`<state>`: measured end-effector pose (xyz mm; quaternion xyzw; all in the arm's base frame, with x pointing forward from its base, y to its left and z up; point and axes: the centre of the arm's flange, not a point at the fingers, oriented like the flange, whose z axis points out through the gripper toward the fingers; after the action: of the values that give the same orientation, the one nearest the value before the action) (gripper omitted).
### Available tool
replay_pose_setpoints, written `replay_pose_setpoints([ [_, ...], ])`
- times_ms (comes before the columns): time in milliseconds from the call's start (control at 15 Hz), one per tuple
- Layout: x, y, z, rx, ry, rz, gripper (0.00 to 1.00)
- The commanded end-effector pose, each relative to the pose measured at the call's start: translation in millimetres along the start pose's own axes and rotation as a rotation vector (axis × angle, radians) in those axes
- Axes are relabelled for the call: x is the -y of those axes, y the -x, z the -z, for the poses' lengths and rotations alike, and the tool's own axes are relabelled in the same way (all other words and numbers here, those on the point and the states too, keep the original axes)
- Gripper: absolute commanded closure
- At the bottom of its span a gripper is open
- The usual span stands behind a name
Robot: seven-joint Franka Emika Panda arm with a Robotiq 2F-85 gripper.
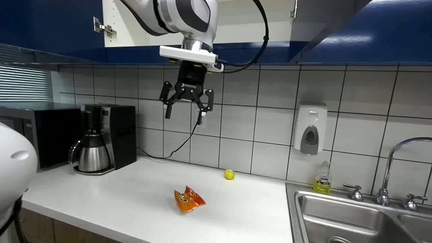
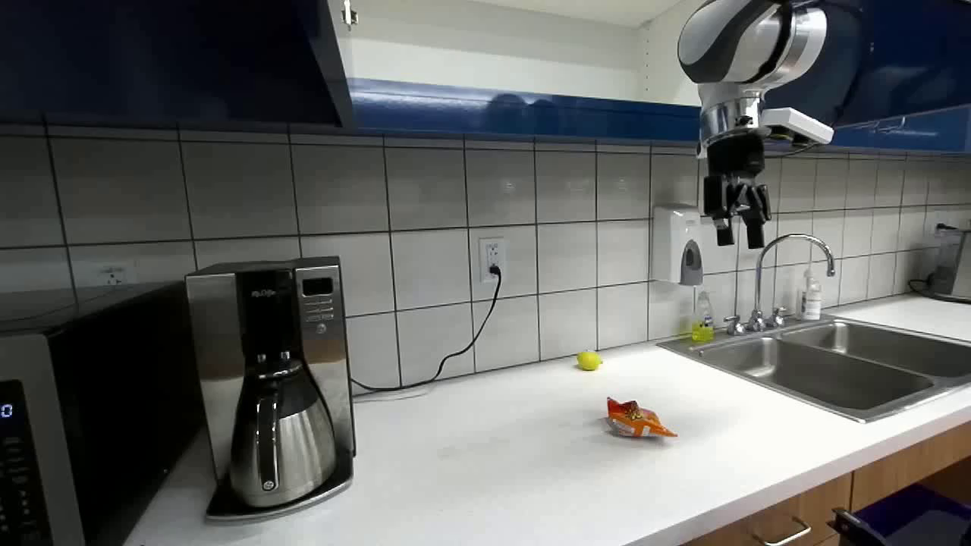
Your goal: Put the orange packet in the top cabinet
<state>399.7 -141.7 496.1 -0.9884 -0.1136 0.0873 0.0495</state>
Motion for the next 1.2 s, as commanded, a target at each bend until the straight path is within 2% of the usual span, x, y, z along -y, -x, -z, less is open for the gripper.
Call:
replay_pose_setpoints([
  [0,0,0,0,0.000,0.000,0.000,0.00],
  [400,-1,-3,-3,-0.001,0.002,-0.007,0.00],
  [800,2,-38,-37,0.033,-0.023,-0.063,0.00],
  [1133,17,-70,-75,0.074,-0.036,-0.154,0.00],
])
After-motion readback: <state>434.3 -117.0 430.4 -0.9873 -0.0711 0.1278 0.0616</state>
